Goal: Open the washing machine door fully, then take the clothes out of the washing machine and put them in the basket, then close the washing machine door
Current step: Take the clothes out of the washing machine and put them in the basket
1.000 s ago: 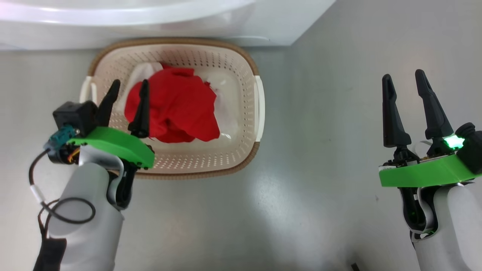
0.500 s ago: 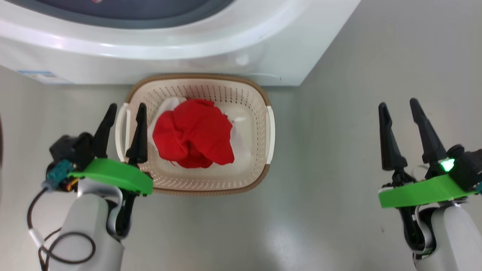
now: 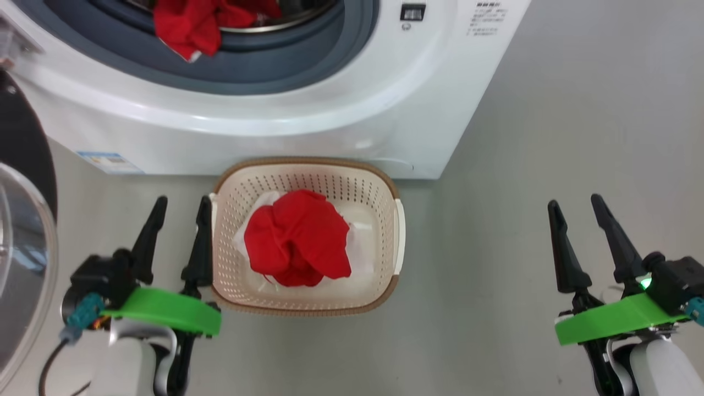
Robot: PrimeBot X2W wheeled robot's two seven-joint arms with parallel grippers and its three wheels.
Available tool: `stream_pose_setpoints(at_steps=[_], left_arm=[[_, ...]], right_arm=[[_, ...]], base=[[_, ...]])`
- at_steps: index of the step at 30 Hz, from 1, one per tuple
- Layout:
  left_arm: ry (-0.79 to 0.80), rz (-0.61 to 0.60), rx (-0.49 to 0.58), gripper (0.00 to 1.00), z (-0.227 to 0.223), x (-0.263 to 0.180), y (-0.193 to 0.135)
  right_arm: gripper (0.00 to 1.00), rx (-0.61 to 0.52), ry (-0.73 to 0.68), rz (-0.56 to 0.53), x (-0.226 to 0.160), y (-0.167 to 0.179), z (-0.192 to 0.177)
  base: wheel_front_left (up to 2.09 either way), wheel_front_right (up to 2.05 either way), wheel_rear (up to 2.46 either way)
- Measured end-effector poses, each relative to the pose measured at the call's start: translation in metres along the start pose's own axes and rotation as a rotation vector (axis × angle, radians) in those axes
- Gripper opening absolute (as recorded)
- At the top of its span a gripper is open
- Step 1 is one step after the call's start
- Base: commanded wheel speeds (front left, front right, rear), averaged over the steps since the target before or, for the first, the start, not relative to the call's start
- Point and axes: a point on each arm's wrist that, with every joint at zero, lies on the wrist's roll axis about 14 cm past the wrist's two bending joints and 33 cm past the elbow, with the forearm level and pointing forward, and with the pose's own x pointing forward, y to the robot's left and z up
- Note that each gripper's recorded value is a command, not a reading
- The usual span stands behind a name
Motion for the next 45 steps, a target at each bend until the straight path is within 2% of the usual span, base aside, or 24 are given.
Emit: stream_pose_setpoints(at_steps=[17, 34, 45], left_arm=[[-0.077, 0.040, 0.030, 1.00, 0.028, -0.060, 0.009], [-0.122, 0.102, 0.036, 1.00, 0.040, -0.106, 0.024], [-0.126, 0.117, 0.041, 1.00, 0.041, -0.111, 0.028]], right_arm=[[1.00, 0.005, -0.015, 0.001, -0.042, 0.005, 0.012], [1.00, 0.001, -0.018, -0.052, -0.071, -0.011, 0.015], [1.00, 0.003, -0.014, -0.076, -0.075, -0.018, 0.014]], base=[[0.00, 0.00, 0.00], [0.00, 0.00, 0.00], [0.00, 0.00, 0.00]])
